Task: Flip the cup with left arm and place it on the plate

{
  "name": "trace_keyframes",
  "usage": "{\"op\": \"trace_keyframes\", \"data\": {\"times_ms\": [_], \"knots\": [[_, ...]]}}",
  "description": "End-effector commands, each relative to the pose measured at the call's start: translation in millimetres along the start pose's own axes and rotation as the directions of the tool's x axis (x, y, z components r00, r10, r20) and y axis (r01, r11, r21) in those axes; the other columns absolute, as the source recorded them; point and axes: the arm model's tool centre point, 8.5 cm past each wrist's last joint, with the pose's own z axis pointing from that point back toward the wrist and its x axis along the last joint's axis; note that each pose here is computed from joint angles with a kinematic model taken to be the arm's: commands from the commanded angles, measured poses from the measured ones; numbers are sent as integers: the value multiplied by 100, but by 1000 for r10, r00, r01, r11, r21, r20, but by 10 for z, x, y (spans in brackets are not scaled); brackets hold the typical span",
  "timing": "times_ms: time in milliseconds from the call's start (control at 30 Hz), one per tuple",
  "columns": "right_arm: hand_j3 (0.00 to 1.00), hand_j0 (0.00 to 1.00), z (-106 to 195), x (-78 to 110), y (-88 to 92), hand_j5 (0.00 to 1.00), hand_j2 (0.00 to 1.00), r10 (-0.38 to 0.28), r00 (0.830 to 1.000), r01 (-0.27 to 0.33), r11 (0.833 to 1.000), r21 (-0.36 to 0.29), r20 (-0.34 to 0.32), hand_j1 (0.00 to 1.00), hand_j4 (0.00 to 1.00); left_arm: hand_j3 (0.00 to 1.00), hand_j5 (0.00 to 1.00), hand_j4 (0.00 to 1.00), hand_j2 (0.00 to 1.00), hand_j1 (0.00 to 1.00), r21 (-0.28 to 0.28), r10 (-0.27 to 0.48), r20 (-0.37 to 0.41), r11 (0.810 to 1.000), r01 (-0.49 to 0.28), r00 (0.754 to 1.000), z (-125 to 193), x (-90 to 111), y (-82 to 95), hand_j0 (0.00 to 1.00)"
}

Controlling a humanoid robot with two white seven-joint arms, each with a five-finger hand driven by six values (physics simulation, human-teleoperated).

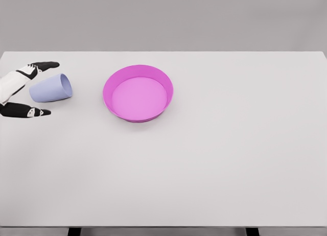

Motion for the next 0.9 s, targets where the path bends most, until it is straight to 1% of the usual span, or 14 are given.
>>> {"op": "trace_keyframes", "data": {"times_ms": [0, 33, 167, 200, 300, 333, 367, 433, 467, 533, 633, 667, 733, 867], "knots": [[100, 100, 0, -1, 0, 100, 100, -5, 1000, 5, 1000, 1, 0, 100, 100, 100, 100, 100, 100, 100, -4, 6, 0, 1000, -6, 1000, 0, -1, -1, 100], [100, 100, 2, -23, 2, 100, 100, -1, 1000, 1, 1000, 1, -7, 100, 100, 100, 100, 100, 100, 100, -7, 7, 1, 1000, -7, 1000, -1, 0, -7, 100], [100, 100, 1, -11, 1, 100, 100, 1, 1000, -1, 1000, 1, -2, 100, 100, 100, 100, 100, 100, 100, -8, 6, 0, 1000, -6, 1000, -1, -1, -8, 100], [100, 100, 1, -13, 1, 100, 100, 1, 1000, -1, 1000, 1, -4, 100, 100, 100, 100, 100, 100, 100, -6, 8, -9, 1000, -8, 1000, 14, -27, -7, 100], [100, 100, 1, -13, 1, 100, 100, 1, 1000, -1, 1000, 1, -4, 100, 100, 100, 100, 100, 100, 100, 5, 21, -77, 1000, -21, 997, 126, -229, 12, 100], [100, 100, 1, -11, 1, 100, 100, 1, 1000, -1, 1000, 1, -2, 100, 100, 100, 100, 100, 100, 100, 5, 20, -82, 1000, -20, 996, 137, -246, 22, 100], [100, 100, 1, -13, 1, 100, 100, 1, 1000, -1, 1000, 1, -4, 100, 100, 100, 100, 100, 100, 100, 1, 23, -84, 1000, -23, 996, 140, -250, 8, 100], [100, 100, 1, -11, 1, 100, 100, 1, 1000, -1, 1000, 1, -2, 100, 100, 100, 100, 100, 100, 100, -33, 30, -87, 999, -33, 996, 151, -255, -58, 100], [100, 100, 1, -11, 1, 100, 100, 1, 1000, -1, 1000, 1, -2, 100, 100, 100, 100, 100, 100, 100, -36, 32, -83, 999, -35, 996, 145, -245, -62, 100], [100, 100, 1, -13, 1, 100, 100, 1, 1000, -1, 1000, 1, -4, 100, 100, 100, 100, 100, 100, 100, -23, 30, -67, 999, -32, 997, 106, -213, -12, 100], [100, 100, 1, -11, 0, 100, 100, 1, 1000, -1, 1000, 0, -2, 100, 100, 100, 100, 100, 100, 100, -1, 62, -57, 998, -62, 996, 109, -204, -4, 100], [100, 100, 1, -11, 1, 100, 100, 1, 1000, -1, 1000, 1, -2, 100, 100, 100, 100, 100, 100, 100, -1, 64, -57, 998, -64, 996, 108, -204, -8, 100], [100, 100, 1, -13, 1, 100, 100, 1, 1000, -1, 1000, 1, -4, 100, 100, 100, 100, 100, 100, 100, -7, 77, -59, 997, -77, 995, 92, -219, -85, 100], [100, 100, 1, -11, 1, 100, 100, 1, 1000, -1, 1000, 1, -2, 100, 100, 100, 100, 100, 100, 100, 2, 91, -53, 996, -91, 994, 45, -220, -148, 100]]}}
